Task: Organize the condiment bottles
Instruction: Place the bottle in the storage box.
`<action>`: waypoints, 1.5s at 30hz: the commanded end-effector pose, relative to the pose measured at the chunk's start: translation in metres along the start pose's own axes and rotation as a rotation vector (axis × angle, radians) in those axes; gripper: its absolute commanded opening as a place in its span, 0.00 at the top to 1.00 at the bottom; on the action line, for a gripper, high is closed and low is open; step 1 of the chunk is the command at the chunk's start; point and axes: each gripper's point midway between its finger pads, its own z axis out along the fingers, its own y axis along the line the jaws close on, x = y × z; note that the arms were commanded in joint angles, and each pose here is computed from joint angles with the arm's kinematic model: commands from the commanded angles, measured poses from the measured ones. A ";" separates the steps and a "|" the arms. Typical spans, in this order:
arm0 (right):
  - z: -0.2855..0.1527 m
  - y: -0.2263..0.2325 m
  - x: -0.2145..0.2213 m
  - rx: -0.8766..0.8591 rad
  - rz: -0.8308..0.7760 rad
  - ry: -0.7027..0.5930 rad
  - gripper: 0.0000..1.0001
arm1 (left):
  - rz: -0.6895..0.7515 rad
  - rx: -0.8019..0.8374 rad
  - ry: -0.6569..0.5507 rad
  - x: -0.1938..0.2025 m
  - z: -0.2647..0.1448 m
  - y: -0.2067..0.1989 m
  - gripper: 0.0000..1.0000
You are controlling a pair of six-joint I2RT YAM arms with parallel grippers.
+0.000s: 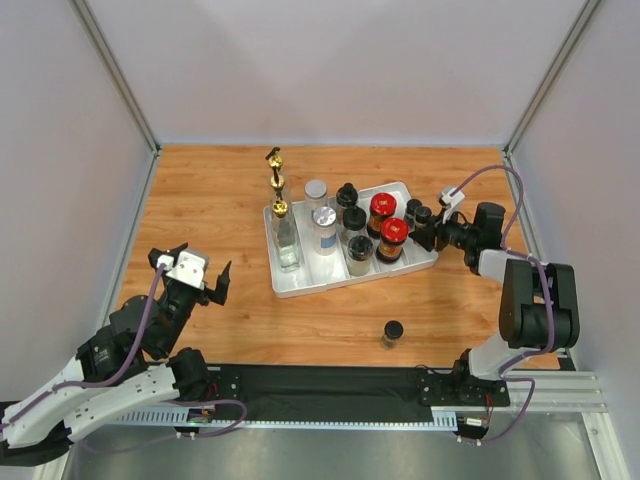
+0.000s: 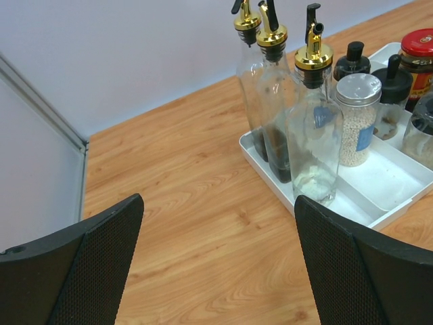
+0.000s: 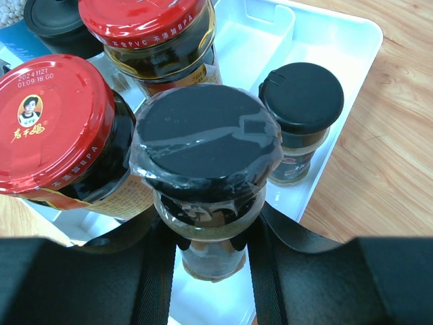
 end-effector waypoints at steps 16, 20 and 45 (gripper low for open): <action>0.006 -0.004 -0.022 -0.020 -0.094 -0.044 0.67 | -0.034 -0.022 -0.025 -0.004 0.001 0.003 0.00; 0.007 -0.005 -0.022 -0.020 -0.089 -0.037 0.65 | -0.036 -0.024 -0.027 -0.005 0.001 0.003 0.00; 0.005 0.000 -0.019 -0.105 -0.166 0.037 0.64 | -0.034 -0.031 -0.024 -0.003 0.001 0.005 0.00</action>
